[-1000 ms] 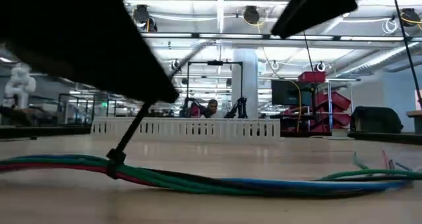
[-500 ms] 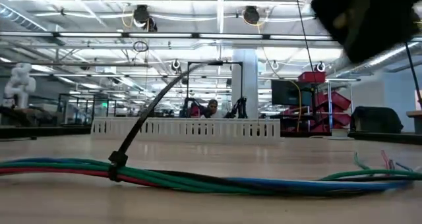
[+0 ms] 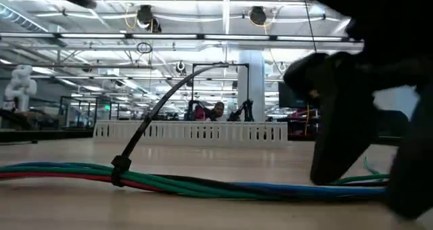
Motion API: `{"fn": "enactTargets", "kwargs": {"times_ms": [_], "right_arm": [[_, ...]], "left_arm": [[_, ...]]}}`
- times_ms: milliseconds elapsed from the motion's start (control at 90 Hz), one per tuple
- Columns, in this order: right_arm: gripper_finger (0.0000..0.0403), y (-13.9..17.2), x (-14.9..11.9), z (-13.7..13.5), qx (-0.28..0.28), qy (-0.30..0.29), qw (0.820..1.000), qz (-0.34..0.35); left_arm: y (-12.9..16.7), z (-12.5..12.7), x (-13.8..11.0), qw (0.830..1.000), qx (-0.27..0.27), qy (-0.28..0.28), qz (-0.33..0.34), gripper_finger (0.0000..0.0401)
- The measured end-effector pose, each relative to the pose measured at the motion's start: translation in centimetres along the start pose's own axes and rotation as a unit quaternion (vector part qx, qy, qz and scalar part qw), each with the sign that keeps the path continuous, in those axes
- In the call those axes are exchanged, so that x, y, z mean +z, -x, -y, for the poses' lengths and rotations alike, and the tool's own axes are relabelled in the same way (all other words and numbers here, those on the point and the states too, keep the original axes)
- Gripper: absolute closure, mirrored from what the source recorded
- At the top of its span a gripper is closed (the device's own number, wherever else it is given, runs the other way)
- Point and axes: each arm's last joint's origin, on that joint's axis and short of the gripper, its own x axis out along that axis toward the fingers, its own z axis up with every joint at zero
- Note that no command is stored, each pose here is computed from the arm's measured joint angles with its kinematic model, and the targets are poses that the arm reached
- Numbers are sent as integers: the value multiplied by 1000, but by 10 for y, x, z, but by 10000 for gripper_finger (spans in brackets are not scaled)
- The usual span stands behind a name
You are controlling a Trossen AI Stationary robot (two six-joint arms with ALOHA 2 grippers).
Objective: Ziptie cables
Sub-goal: Put the cable wire into the cable duct
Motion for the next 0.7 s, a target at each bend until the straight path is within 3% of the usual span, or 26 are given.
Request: {"fn": "enactTargets", "kwargs": {"times_ms": [189, 367, 422, 700], "right_arm": [[265, -8, -3, 12, 10, -17, 999, -36], [375, -11, -8, 9, 27, -33, 997, -58], [391, -11, -9, 7, 27, -32, 997, -59], [401, -4, -8, 5, 29, -42, 997, -54]], "left_arm": [[-1, -4, -3, 999, 22, 32, -12, 222], [-2, -6, -4, 999, 35, 35, -11, 349], [-2, -6, -4, 999, 39, 33, -6, 383], [-1, -6, -3, 999, 45, 29, 5, 399]]}}
